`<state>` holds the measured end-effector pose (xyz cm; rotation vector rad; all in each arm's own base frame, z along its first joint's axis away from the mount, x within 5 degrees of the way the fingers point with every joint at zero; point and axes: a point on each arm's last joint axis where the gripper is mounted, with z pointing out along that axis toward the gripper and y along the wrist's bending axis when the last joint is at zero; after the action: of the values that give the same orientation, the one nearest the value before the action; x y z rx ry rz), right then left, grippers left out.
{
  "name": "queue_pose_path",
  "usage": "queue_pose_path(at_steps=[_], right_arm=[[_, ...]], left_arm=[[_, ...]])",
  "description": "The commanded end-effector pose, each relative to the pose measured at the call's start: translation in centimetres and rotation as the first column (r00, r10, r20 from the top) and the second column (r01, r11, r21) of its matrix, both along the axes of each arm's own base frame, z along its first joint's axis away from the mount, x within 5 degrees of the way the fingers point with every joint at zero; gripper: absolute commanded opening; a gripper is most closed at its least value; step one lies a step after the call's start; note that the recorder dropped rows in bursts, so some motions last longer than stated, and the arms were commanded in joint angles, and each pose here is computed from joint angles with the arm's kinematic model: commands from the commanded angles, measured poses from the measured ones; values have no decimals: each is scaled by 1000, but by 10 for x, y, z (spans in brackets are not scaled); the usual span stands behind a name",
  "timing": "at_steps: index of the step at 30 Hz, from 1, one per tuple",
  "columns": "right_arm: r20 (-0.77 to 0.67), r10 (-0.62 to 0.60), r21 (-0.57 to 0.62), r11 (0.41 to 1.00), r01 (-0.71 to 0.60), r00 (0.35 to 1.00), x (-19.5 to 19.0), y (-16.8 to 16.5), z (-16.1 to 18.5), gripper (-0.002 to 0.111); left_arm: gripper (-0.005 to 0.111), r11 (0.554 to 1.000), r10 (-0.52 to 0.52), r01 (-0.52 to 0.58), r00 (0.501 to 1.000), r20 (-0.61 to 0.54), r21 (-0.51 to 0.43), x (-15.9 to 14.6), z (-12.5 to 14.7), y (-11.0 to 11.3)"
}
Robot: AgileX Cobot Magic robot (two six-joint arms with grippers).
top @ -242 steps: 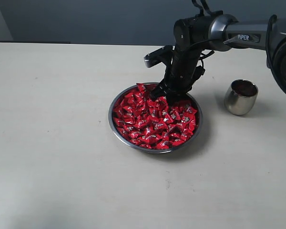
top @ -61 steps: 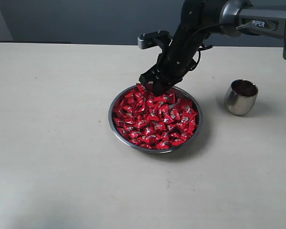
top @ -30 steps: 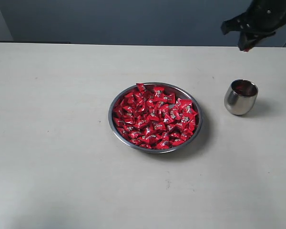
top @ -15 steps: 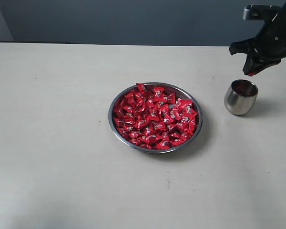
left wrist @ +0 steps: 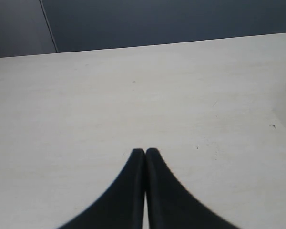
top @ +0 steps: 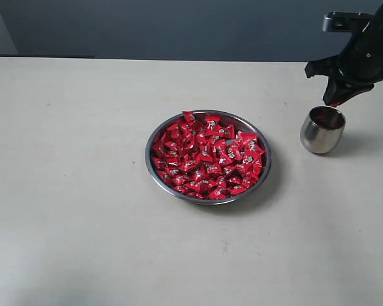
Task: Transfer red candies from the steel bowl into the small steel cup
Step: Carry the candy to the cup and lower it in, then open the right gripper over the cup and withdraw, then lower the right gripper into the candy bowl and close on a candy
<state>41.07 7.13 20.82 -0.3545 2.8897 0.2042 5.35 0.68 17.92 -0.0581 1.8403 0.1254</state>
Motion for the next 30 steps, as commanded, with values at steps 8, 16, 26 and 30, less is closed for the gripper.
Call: queue_pose_path(at_steps=[8,16,26,30], right_arm=[[0,8,-3,1000,-8,1000,-1,-1,2,38],[-6,-15,99,995,16,1000,-1,7,4,38],[110,346,303,881,-363,932,-30,117,13,38],[113,427,144,886,-440,897,-56,165,7,38]], left_arm=[[0,1000,-4,4,1000,22,2,0,4,0],[0,1000,-4,4,1000,22,2,0,4,0],[0,1000,-4,4,1000,22,2,0,4,0],[0,1000,-4,4,1000,22,2,0,4,0]])
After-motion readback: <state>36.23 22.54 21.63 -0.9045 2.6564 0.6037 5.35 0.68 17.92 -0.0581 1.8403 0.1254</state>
